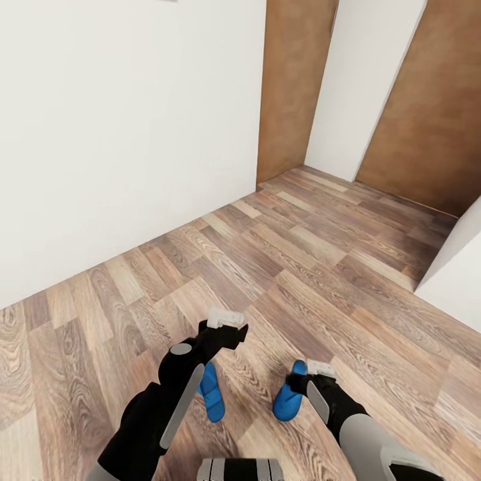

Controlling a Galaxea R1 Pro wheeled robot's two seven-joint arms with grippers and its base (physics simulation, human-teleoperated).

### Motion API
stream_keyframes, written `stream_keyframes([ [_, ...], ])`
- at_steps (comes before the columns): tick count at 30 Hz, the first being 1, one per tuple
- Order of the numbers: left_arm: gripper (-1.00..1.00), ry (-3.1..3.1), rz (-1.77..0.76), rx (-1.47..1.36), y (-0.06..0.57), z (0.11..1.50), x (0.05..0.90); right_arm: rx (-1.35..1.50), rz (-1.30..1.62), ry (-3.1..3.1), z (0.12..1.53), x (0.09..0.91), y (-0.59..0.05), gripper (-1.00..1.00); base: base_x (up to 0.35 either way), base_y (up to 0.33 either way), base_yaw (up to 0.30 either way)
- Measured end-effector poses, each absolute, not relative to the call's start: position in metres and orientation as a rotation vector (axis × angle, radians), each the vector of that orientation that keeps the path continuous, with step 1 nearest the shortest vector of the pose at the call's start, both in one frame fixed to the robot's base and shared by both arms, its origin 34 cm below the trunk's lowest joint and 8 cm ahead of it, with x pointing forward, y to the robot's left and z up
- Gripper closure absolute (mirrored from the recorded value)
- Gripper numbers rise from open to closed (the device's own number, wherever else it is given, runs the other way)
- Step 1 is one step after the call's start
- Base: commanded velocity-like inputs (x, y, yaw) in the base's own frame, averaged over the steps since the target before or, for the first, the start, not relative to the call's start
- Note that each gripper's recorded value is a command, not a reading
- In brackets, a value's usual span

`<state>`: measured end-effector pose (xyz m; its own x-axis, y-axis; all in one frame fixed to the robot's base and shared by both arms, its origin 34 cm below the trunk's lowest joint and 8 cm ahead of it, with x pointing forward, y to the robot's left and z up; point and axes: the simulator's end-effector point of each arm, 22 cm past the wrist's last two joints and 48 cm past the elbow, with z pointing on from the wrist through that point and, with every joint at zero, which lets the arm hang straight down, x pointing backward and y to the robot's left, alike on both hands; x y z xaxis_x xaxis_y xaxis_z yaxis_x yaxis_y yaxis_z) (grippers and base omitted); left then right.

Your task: In the bedroom, move the book from the bed onto either nightstand, and place the two sandals side by side next to the bed.

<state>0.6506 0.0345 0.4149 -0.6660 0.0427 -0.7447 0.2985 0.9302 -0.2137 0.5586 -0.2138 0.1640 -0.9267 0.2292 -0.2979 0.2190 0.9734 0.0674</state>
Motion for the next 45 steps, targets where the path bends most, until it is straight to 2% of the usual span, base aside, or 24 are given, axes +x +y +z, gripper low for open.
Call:
stream_keyframes([
  [11,-1.00,2.319,-0.418,0.233,0.034,0.389,0.646,0.340,0.039,2.794,0.156,0.571,-0.218,-1.00,0.000,0.000,0.000],
  [18,-1.00,2.321,-0.418,0.232,0.034,0.387,0.646,0.344,0.070,2.746,0.172,0.606,-0.204,-1.00,0.000,0.000,0.000],
  [30,-1.00,2.325,-0.413,0.223,0.041,0.385,0.644,0.458,0.132,2.734,0.173,0.609,-0.200,-1.00,0.000,0.081,0.000],
  [45,-1.00,2.317,-0.407,0.223,0.044,0.388,0.644,0.460,0.143,2.720,0.174,0.612,-0.198,-1.00,0.000,0.000,0.000],
])
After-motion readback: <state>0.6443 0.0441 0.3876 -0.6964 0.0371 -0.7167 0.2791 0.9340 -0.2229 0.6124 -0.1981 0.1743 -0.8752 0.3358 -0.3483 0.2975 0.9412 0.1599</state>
